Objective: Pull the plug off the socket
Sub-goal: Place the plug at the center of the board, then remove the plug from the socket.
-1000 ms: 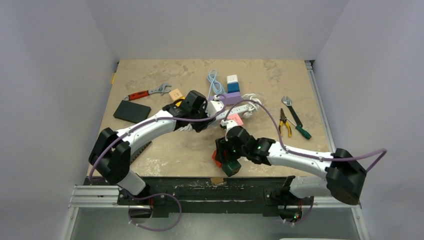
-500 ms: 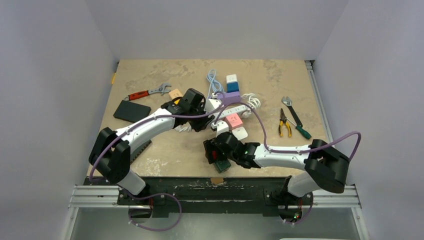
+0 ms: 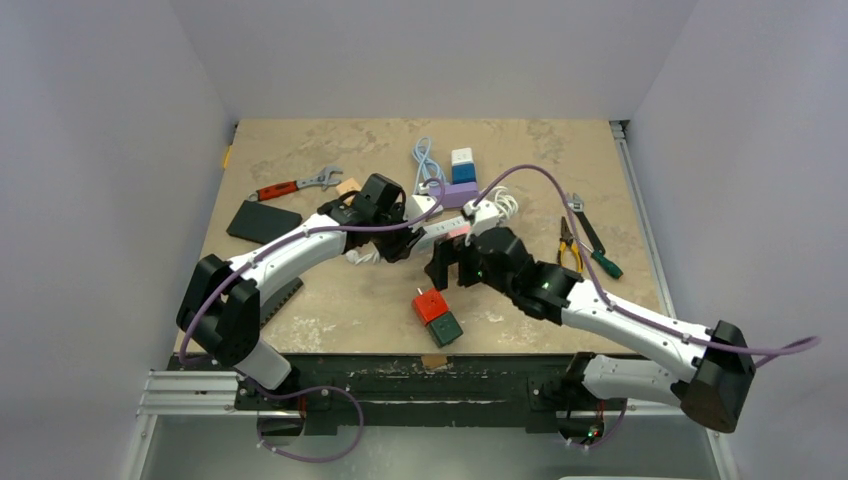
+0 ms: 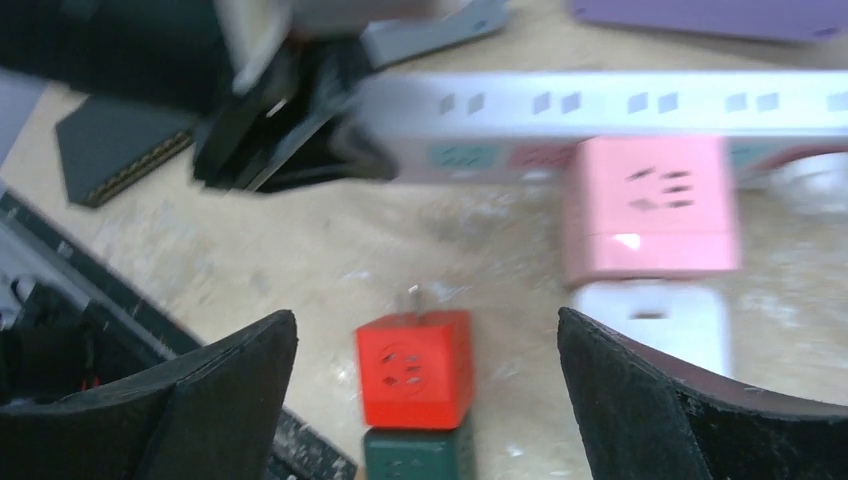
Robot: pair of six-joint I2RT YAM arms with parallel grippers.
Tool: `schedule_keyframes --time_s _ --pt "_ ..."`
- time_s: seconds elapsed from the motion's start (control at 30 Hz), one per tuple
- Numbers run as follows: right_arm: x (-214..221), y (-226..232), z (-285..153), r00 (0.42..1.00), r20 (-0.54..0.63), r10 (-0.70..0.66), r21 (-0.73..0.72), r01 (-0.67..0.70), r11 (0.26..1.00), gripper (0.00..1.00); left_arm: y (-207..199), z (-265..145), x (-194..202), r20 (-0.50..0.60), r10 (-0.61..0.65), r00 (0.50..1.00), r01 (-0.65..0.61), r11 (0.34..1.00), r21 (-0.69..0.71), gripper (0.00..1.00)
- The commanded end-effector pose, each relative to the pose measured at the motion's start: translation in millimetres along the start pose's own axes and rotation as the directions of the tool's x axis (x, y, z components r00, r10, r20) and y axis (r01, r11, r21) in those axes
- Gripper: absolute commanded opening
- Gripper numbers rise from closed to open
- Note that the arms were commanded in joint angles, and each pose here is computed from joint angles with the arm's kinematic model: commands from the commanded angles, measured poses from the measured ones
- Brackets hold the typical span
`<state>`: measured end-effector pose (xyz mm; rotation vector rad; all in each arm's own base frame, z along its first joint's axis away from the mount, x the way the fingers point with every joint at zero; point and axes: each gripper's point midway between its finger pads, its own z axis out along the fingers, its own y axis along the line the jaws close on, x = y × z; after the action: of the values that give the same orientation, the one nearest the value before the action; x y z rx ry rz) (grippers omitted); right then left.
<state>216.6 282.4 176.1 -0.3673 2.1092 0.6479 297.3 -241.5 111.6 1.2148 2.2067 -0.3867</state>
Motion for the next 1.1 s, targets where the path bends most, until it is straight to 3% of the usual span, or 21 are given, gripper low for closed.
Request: schedule_keyframes --time_s 0.0,0.3,0.93,1.07 --pt "-34 -40 -10 1.0 0.025 0.007 0.075 -0.009 0.997 0.99 18 -23 -24 0.074 -0.026 0.997 0.032 0.996 -0.08 0.0" --pt "-26 -70 6 0.998 -0.062 -0.002 0.123 0.01 0.992 0.99 18 -27 -24 0.078 -0.023 0.997 0.03 0.996 -0.088 0.0" --pt "-13 -87 74 0.994 -0.108 -0.029 0.124 0.043 0.991 0.99 15 -32 -25 0.089 -0.018 0.996 0.026 0.996 -0.081 0.0" --pt "-14 -86 84 0.994 -0.105 -0.041 0.114 0.053 0.992 0.94 14 -33 -24 0.086 -0.017 0.996 0.024 0.997 -0.078 0.0"
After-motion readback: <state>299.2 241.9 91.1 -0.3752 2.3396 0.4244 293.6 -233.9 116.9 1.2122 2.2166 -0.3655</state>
